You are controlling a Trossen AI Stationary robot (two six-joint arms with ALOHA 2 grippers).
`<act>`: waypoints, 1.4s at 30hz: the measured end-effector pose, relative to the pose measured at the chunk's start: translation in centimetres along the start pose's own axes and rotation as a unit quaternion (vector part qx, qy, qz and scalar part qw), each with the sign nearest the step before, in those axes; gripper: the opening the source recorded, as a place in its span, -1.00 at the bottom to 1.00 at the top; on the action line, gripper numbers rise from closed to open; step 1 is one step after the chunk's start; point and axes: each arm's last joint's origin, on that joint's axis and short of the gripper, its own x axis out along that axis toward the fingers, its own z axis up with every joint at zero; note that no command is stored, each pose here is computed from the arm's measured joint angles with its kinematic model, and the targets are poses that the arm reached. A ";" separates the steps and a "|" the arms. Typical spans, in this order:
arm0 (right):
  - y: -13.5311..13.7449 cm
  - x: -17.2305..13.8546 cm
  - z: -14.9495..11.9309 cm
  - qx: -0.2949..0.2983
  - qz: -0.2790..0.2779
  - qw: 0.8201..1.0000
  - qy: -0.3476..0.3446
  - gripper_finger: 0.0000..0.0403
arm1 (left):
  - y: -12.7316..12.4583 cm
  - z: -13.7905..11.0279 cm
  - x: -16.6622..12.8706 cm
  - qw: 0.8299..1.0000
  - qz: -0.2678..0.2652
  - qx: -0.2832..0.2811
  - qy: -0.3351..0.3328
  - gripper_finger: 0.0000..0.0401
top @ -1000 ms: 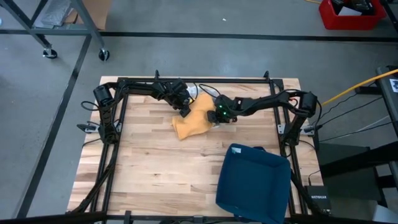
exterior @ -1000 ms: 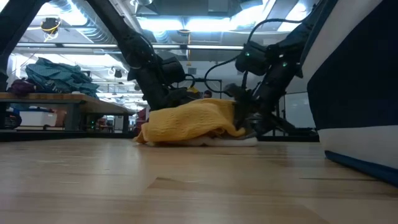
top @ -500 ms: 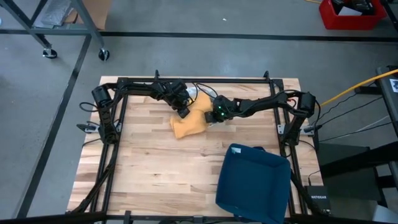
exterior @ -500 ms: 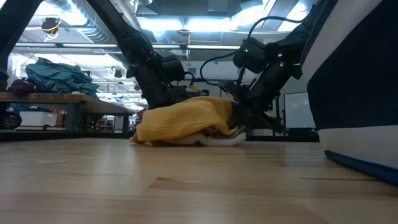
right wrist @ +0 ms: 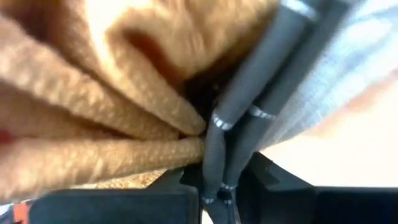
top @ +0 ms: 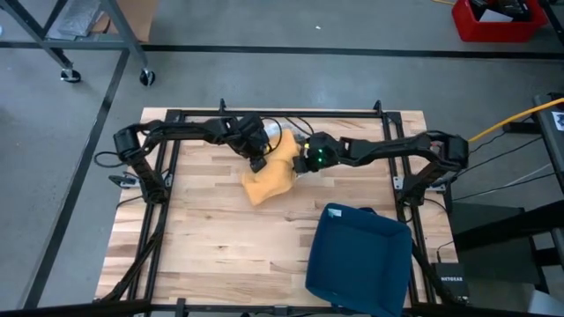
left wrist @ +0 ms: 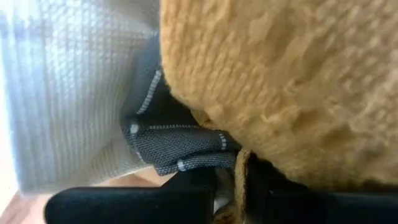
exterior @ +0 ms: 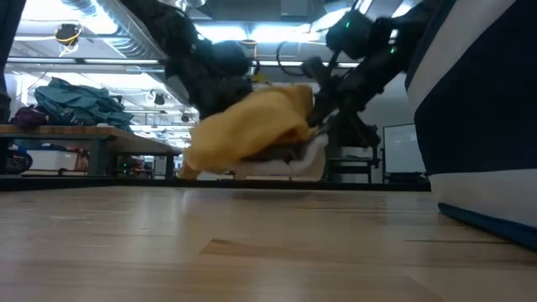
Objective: Fold towel
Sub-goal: Put the stack of towels into the blue bin
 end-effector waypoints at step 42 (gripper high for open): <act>9.2 -13.6 -18.9 0.053 0.143 0.988 -0.002 -0.74 | -20.1 0.9 -2.6 0.968 -0.191 0.073 -0.148 -0.86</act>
